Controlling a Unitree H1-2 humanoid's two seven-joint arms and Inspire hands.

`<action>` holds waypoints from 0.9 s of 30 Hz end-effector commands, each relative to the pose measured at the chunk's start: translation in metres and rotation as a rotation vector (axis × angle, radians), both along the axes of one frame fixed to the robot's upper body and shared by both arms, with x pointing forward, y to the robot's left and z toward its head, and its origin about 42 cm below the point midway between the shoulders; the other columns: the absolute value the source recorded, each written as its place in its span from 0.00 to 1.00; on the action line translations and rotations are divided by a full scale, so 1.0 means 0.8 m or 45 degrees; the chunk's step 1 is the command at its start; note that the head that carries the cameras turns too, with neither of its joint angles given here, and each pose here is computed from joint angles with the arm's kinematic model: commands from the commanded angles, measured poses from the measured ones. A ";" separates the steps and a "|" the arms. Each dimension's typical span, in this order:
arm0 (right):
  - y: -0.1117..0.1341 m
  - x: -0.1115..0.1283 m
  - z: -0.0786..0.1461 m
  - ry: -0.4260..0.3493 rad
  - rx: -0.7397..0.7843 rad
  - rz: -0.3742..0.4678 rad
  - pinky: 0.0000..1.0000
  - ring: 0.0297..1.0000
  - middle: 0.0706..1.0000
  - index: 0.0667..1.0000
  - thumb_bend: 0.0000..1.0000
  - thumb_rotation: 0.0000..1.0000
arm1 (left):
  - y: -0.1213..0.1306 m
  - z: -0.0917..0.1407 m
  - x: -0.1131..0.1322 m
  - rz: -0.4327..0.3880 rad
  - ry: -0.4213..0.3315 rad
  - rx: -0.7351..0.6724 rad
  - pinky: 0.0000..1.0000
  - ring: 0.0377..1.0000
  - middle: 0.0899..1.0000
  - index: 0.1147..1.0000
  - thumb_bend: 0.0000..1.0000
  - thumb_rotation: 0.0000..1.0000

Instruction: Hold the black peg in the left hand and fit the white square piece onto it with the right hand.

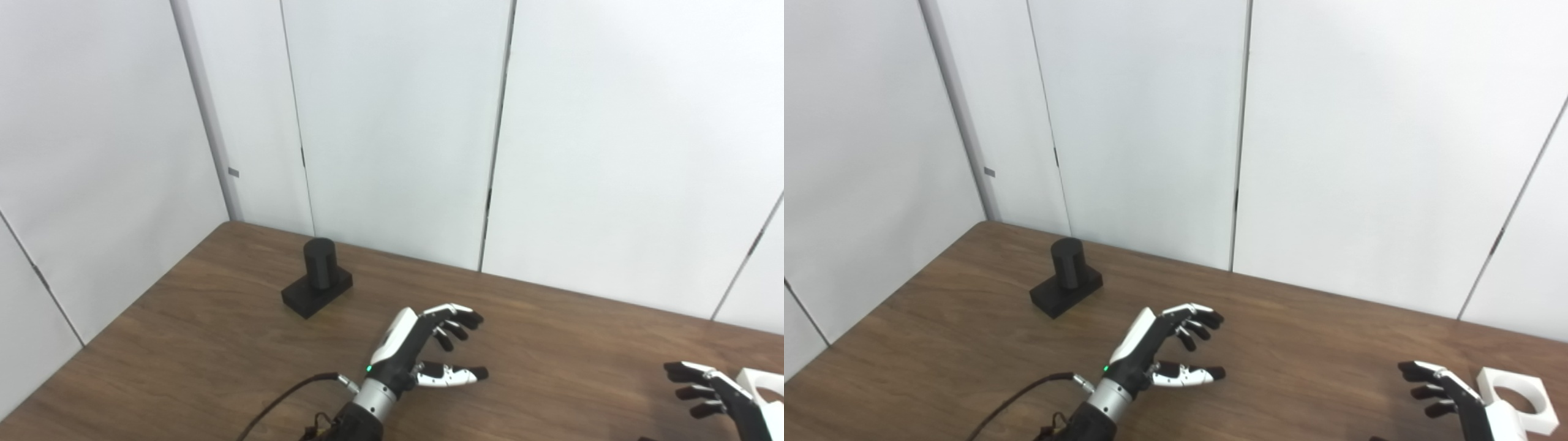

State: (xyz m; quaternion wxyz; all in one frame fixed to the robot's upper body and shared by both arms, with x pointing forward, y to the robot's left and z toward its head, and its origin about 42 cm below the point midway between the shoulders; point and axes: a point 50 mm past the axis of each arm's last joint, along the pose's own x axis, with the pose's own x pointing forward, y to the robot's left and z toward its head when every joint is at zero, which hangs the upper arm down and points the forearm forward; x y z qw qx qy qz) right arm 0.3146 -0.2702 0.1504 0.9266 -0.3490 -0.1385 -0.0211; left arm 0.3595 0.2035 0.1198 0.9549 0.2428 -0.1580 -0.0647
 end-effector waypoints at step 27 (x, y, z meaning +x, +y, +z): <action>0.000 0.001 0.045 -0.092 0.012 0.010 0.52 0.61 0.67 0.66 0.78 0.00 | 0.128 0.129 0.016 0.459 -0.223 0.325 0.55 0.68 0.73 0.72 0.85 0.16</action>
